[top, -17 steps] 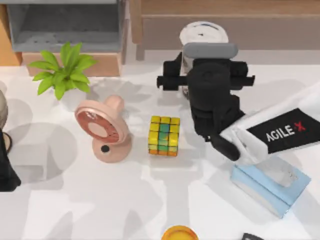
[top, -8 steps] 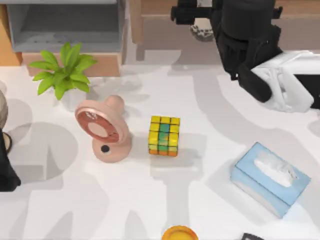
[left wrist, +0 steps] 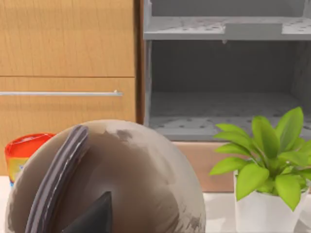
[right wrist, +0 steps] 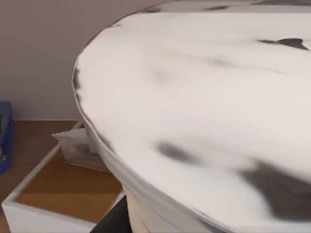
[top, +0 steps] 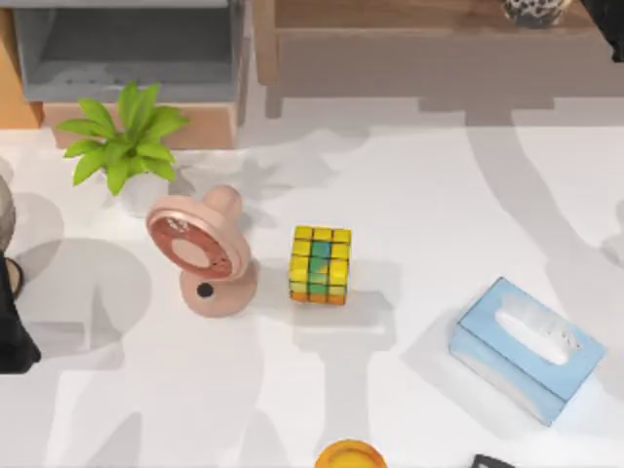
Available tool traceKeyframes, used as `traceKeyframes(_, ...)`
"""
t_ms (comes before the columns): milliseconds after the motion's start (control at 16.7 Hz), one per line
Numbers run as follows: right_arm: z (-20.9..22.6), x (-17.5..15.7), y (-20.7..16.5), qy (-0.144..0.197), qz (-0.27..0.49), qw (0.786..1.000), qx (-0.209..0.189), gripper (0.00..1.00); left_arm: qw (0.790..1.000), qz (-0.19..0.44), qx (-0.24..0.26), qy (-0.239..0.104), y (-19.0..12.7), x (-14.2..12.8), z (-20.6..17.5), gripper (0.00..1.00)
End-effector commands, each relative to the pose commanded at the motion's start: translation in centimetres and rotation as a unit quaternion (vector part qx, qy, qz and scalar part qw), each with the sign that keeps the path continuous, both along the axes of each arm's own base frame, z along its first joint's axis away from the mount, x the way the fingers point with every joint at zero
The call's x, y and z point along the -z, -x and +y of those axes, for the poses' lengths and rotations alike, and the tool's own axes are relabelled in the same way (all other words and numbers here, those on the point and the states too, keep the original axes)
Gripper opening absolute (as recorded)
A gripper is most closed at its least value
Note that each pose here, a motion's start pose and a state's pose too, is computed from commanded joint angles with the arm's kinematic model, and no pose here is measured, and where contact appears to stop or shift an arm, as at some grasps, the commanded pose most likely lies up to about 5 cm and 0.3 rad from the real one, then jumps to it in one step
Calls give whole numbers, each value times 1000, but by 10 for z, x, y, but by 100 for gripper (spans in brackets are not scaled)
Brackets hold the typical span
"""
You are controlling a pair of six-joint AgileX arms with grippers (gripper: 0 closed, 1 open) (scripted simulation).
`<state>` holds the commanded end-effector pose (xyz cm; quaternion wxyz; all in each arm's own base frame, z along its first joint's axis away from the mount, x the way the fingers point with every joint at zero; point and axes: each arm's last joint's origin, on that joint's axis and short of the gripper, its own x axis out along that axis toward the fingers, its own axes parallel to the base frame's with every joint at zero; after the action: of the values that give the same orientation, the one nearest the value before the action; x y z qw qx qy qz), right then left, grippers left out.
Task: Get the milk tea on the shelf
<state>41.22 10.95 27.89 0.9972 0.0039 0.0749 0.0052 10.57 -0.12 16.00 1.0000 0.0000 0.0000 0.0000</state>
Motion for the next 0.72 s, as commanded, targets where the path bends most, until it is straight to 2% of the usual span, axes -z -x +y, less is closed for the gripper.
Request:
traceKeyframes(360, -70, -14, -10, 9, 25, 1000, 15, 0, 1000, 0, 0, 0, 0, 0, 0, 100)
traceKeyframes(720, -80, -21, -11, 10, 20, 1000, 12, 0, 1000, 0, 0, 0, 0, 0, 0, 100)
